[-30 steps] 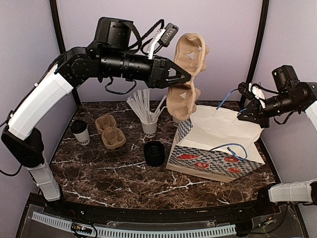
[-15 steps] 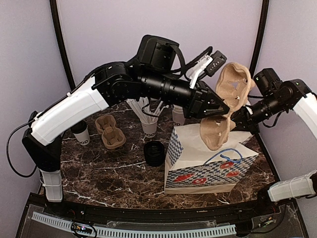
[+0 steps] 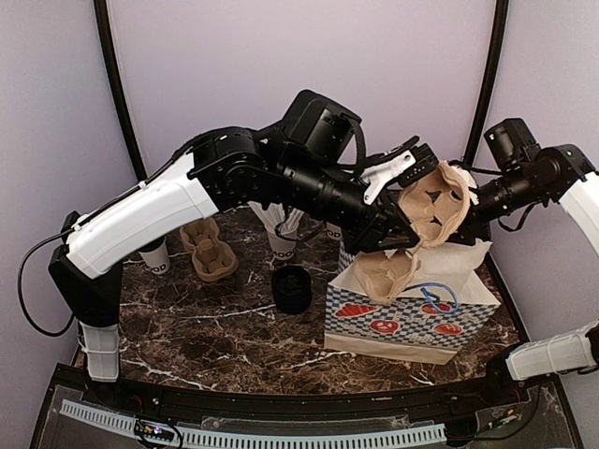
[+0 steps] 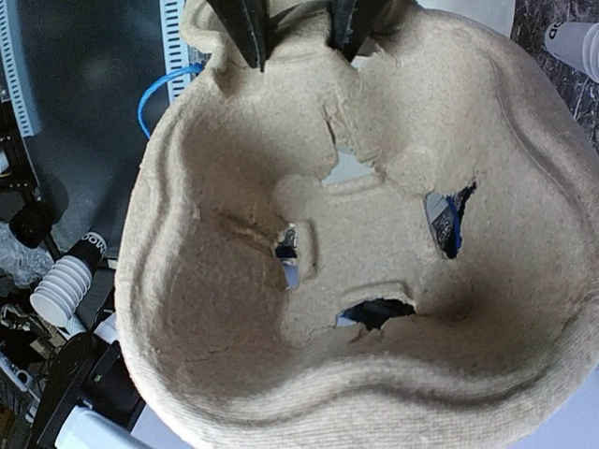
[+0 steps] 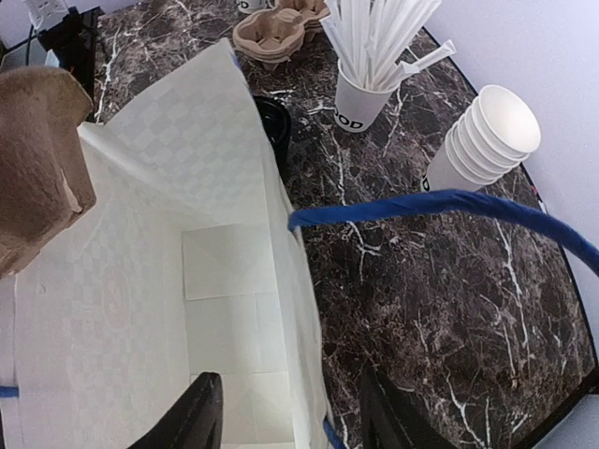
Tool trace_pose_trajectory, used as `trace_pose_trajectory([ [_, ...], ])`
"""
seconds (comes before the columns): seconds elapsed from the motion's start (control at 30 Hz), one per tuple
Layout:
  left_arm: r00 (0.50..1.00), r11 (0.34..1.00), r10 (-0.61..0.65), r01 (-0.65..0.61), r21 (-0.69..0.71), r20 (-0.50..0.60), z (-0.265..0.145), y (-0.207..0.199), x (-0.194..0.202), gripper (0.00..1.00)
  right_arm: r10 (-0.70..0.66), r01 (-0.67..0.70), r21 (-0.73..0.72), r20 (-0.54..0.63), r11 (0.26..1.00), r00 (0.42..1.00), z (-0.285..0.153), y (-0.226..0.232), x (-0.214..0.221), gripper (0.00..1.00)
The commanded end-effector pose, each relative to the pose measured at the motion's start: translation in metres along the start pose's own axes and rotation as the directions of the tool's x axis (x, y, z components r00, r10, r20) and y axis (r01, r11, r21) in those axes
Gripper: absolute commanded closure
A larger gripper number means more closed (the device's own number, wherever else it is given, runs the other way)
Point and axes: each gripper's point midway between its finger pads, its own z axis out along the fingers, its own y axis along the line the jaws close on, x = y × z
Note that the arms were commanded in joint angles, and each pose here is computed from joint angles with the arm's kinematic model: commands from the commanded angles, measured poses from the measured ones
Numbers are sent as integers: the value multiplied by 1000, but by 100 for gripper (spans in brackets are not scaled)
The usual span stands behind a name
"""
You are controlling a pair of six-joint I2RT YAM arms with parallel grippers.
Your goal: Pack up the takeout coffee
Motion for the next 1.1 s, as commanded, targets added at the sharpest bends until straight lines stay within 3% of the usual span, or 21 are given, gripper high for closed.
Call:
trace_pose_trajectory([
  [0.0, 992, 998, 53, -58, -39, -118, 8, 10, 30, 77, -47, 43, 86, 41, 995, 998, -22, -7, -15, 47],
  [0.2, 991, 997, 68, -72, -36, -119, 17, 12, 32, 77, -37, 33, 61, 69, 998, 997, -26, -2, -18, 42],
  [0.43, 985, 987, 152, -148, -61, 85, -9, 8, -31, 77, -17, 9, 87, 97, 996, 995, -35, -8, -22, 40],
  [0.63, 953, 973, 224, -207, -105, 204, -20, 9, -64, 78, 16, -34, 126, 141, 991, 990, -51, -24, -28, 31],
  [0.87, 926, 945, 314, -283, -164, 210, 4, 22, -64, 79, 95, -119, 145, 161, 982, 982, -62, -49, -24, 25],
  [0.97, 925, 944, 317, -287, -160, 210, 12, 24, -62, 80, 156, -177, 151, 139, 973, 978, -54, -68, -16, 27],
  [1.07, 926, 948, 308, -280, -150, 217, 9, 21, -64, 80, 180, -199, 170, 119, 965, 976, -50, -79, -10, 38],
])
